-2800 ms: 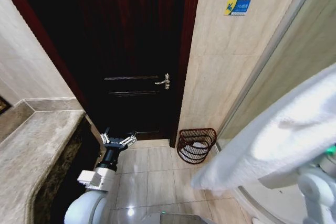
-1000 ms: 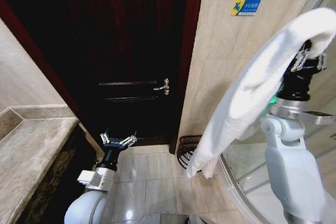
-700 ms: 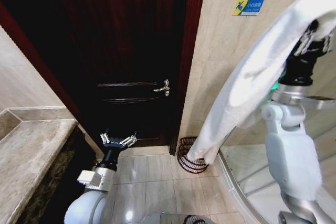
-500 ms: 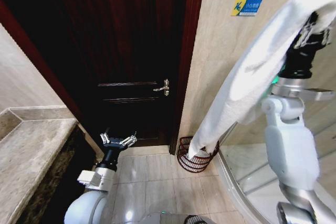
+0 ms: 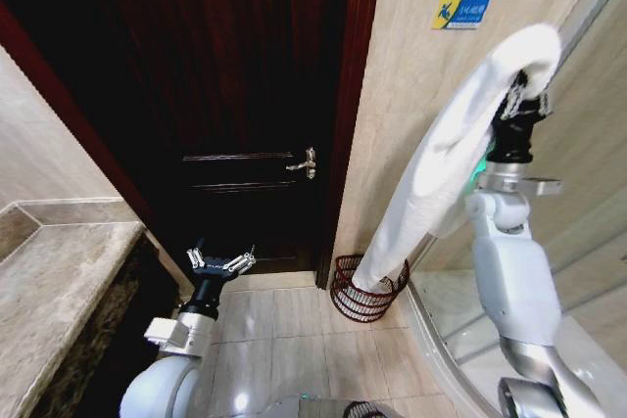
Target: Discard the used towel into the hamper.
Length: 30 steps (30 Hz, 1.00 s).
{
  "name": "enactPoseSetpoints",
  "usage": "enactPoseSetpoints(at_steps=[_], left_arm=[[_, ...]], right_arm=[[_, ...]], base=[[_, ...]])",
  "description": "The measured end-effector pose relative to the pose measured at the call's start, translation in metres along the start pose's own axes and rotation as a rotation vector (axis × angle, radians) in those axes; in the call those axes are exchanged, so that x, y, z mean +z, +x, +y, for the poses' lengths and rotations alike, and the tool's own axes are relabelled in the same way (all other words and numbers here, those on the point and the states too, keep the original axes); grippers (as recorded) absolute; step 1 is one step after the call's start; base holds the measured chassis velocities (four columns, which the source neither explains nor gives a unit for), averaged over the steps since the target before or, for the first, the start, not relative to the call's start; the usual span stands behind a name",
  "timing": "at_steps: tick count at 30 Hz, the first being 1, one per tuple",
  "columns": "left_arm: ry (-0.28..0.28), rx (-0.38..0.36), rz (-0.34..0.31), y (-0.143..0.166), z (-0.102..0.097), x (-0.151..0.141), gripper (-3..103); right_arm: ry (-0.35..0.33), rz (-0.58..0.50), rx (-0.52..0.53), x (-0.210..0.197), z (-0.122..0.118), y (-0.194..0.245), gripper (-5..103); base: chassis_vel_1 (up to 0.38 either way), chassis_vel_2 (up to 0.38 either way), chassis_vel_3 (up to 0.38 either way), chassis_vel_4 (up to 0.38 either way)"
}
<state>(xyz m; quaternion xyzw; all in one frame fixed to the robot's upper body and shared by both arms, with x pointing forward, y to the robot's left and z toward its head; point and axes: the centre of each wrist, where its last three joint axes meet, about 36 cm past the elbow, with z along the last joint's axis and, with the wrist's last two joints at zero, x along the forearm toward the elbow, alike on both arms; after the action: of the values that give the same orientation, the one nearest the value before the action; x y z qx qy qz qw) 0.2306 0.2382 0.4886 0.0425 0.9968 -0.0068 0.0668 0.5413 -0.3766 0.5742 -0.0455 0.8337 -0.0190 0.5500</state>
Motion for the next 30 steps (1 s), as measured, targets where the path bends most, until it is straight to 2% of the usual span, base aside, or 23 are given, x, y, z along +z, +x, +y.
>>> enactPoseSetpoints(at_steps=[4, 13, 20, 30], left_arm=[[0.0, 0.0, 0.0, 0.0, 0.0, 0.0, 100], [0.0, 0.0, 0.0, 0.0, 0.0, 0.0, 100], [0.0, 0.0, 0.0, 0.0, 0.0, 0.0, 100], [0.0, 0.0, 0.0, 0.0, 0.0, 0.0, 100]], right_arm=[[-0.002, 0.055, 0.027, 0.013, 0.002, 0.035, 11], [0.015, 0.126, 0.057, 0.025, 0.008, 0.083, 11], [0.012, 0.18, 0.059, 0.028, 0.018, 0.11, 11], [0.017, 0.199, 0.061, 0.028, 0.016, 0.127, 11]], base=[[0.0, 0.0, 0.0, 0.0], [0.0, 0.0, 0.0, 0.0], [0.0, 0.0, 0.0, 0.0], [0.0, 0.0, 0.0, 0.0]])
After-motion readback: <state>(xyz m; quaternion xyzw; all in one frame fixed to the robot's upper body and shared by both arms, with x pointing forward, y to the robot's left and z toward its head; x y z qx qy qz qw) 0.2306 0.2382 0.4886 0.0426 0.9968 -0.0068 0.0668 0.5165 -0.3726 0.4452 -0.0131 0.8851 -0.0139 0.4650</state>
